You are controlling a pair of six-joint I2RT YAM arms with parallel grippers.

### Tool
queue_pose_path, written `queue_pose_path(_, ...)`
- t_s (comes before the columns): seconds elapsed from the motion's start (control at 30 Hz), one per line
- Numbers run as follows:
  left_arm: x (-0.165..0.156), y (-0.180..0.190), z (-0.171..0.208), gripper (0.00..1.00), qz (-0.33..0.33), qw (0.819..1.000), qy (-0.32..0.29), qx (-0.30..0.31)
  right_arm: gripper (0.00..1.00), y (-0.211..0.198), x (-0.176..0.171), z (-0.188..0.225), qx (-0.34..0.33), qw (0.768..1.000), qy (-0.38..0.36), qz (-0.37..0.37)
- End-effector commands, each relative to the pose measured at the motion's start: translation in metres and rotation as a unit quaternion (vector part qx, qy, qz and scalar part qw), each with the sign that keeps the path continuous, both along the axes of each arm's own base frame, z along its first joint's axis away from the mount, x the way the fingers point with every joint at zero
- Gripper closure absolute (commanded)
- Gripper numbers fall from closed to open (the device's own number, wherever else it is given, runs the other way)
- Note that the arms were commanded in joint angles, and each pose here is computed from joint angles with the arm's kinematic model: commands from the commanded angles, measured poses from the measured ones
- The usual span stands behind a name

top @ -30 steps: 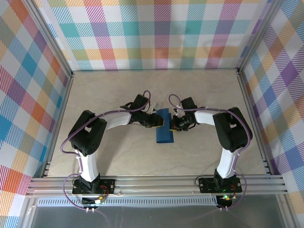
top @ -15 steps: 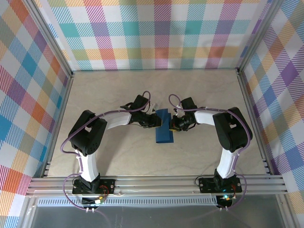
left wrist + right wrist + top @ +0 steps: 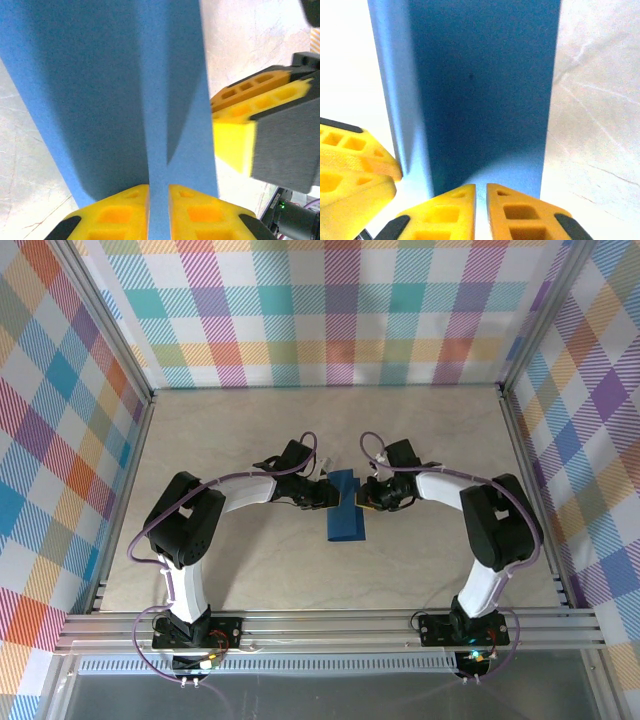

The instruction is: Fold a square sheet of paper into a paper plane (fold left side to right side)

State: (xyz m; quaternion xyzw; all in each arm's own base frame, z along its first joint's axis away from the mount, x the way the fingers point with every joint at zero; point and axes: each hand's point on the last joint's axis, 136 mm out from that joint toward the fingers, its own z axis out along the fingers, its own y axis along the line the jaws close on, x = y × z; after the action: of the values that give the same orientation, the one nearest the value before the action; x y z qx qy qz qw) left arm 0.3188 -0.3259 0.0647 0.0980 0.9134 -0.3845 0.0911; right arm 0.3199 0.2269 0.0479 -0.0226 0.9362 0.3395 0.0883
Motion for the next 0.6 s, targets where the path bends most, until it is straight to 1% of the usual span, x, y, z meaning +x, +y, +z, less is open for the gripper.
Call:
queue_pose_path(0.0,-0.007,0.000,0.000,0.81,-0.009,1.000,0.000,0.008,0.81,-0.017,-0.003,0.009,-0.008,1.000,-0.006,-0.013)
queue_pose_path(0.13,-0.006,0.000,0.000,0.81,-0.008,1.000,0.000,0.008,0.70,-0.019,-0.005,0.023,0.013,1.000,-0.020,-0.011)
queue_pose_path(0.23,-0.006,0.000,0.000,0.81,-0.008,1.000,-0.001,0.008,0.59,-0.009,-0.004,0.035,0.055,0.998,-0.030,-0.002)
queue_pose_path(0.3,-0.006,0.000,0.000,0.81,-0.008,1.000,-0.001,0.008,0.53,-0.001,-0.004,0.038,0.084,0.996,-0.027,0.003)
queue_pose_path(0.37,-0.006,0.000,-0.001,0.81,-0.008,1.000,-0.001,0.007,0.50,0.005,-0.002,0.036,0.106,0.994,-0.019,0.004)
queue_pose_path(0.43,-0.006,0.000,0.000,0.81,-0.008,1.000,-0.001,0.006,0.50,0.012,-0.001,0.033,0.119,0.993,-0.012,0.008)
queue_pose_path(0.57,-0.006,0.000,0.000,0.81,-0.008,1.000,-0.001,0.007,0.49,0.022,0.001,0.026,0.124,0.992,-0.004,0.017)
